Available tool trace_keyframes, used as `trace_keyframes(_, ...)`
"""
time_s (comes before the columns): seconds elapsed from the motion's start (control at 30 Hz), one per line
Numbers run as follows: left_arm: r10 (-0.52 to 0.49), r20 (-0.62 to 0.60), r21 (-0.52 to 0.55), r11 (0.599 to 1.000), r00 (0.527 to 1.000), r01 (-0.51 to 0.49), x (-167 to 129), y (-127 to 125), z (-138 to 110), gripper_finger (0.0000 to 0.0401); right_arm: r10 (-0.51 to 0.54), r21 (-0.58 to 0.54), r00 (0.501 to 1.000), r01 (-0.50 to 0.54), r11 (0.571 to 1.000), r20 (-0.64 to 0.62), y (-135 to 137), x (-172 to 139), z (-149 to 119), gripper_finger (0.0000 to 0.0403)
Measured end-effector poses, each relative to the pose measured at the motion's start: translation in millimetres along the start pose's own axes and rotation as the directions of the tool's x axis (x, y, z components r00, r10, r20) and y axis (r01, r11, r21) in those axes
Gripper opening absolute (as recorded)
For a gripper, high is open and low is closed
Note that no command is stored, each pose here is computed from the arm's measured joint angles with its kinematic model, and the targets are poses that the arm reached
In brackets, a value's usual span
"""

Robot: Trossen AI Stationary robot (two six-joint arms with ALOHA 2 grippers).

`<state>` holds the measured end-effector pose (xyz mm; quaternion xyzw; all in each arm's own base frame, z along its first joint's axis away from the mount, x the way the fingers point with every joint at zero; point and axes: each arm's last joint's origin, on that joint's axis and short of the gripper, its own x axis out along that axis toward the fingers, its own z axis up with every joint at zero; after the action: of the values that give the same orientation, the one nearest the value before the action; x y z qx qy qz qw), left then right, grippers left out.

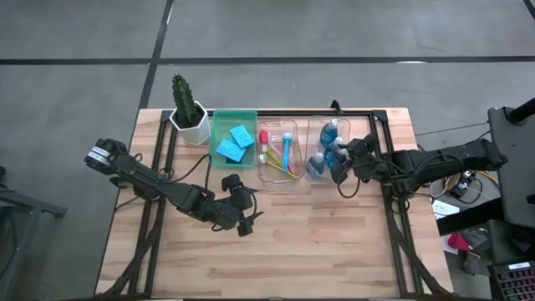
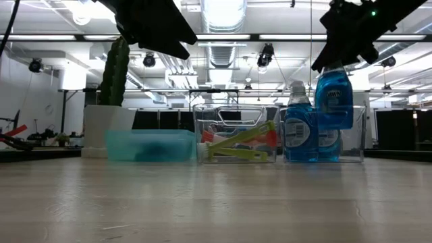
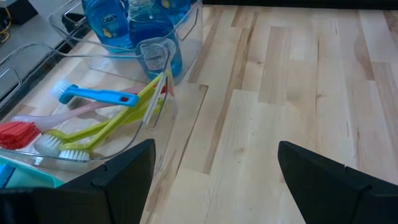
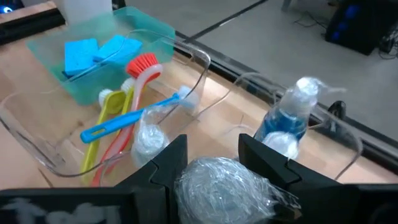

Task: Pick & Place Kitchen Sink Supplies
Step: Put the blue dishwashing liquid bottle into the right transparent bin

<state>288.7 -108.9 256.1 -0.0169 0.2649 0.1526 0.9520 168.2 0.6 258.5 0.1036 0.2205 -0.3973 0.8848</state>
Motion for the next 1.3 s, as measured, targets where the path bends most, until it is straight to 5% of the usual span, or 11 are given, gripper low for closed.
trace_keyframes(0.7,0.000,-0.001,-0.006,1.000,1.000,0.000,0,0,0,0.0330,-0.056,0.095,0.998,0.060,0.994,-0.040,-11,30,-54,0.0123)
trace_keyframes(1.3,0.004,-0.001,0.019,1.000,1.000,-0.004,0,0,0,0.0330,-0.038,0.043,0.999,0.039,0.998,-0.012,-8,28,-46,0.0181)
